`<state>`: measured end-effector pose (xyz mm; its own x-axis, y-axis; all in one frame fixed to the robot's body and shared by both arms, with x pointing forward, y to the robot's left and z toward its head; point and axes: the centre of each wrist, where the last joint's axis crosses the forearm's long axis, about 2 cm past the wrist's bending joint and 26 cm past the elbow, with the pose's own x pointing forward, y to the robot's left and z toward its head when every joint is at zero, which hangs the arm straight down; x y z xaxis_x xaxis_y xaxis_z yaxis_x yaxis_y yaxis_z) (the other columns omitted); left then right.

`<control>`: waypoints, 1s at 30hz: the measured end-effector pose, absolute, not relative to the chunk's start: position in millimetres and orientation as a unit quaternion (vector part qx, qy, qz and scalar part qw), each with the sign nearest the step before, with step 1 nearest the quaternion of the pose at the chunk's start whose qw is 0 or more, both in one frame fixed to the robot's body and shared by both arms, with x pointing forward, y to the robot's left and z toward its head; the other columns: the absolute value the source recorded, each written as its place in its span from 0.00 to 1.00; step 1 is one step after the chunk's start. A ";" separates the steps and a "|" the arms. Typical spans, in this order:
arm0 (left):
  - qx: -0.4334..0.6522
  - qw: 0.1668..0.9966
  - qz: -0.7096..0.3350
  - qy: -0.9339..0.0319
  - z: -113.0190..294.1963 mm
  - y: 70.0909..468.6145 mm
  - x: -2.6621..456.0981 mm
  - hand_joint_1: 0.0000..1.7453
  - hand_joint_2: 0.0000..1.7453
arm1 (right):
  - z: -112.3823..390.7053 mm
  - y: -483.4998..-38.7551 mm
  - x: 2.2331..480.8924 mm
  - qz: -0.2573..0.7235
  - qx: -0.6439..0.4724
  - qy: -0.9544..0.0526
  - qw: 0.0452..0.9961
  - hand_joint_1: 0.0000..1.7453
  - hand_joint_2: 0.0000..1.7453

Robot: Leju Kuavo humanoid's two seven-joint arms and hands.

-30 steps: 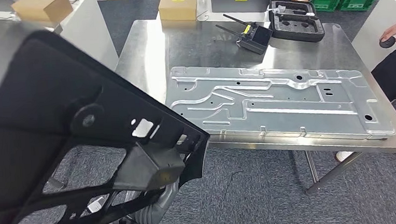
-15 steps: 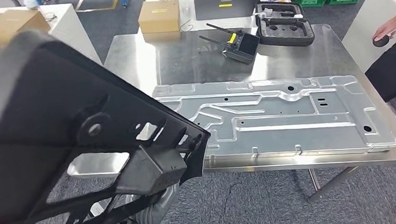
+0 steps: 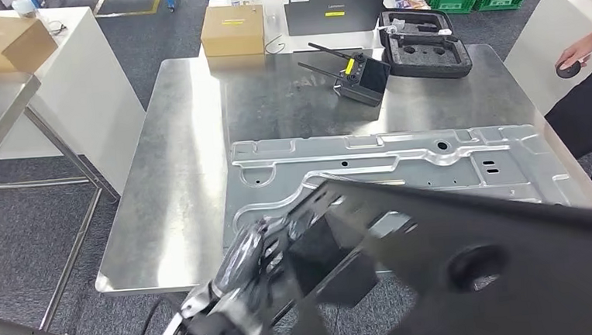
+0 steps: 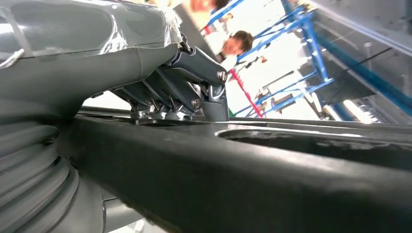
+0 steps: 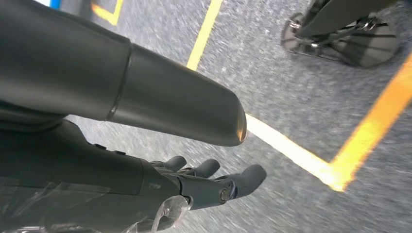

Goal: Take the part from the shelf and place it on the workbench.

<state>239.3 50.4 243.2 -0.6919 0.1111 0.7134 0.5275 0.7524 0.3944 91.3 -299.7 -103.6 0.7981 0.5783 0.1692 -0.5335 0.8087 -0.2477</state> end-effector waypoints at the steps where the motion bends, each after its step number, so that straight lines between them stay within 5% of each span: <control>1: -0.177 0.344 -0.305 -0.870 246.4 44.5 245.6 1.00 1.00 | -102.7 -298.6 95.5 0.301 -0.094 -0.122 0.941 0.00 0.00; 14: -0.042 0.424 -0.348 -0.835 266.6 3.1 329.6 1.00 1.00 | -94.4 -281.4 129.0 0.360 -0.083 -0.128 0.921 0.00 0.00; 19: 0.089 0.461 -0.390 -0.792 267.6 3.5 355.1 1.00 1.00 | -91.8 -276.6 137.6 0.369 -0.080 -0.137 0.916 0.00 0.00; 23: 0.235 0.404 -0.460 -0.755 263.0 -2.3 362.8 0.00 1.00 | -88.6 -266.3 146.7 0.373 -0.072 -0.154 0.912 0.00 0.00; 25: 0.312 0.369 -0.492 -0.724 255.3 -3.0 364.6 0.00 1.00 | -87.3 -263.5 150.1 0.377 -0.072 -0.155 0.910 0.00 0.00; 29: 0.397 0.344 -0.524 -0.670 237.4 2.8 369.2 0.00 0.00 | -87.0 -261.9 150.7 0.381 -0.072 -0.151 0.909 0.00 0.00; 30: 0.394 0.350 -0.530 -0.664 235.3 5.0 371.4 0.00 0.00 | -87.1 -261.5 150.4 0.381 -0.071 -0.150 0.910 0.00 0.00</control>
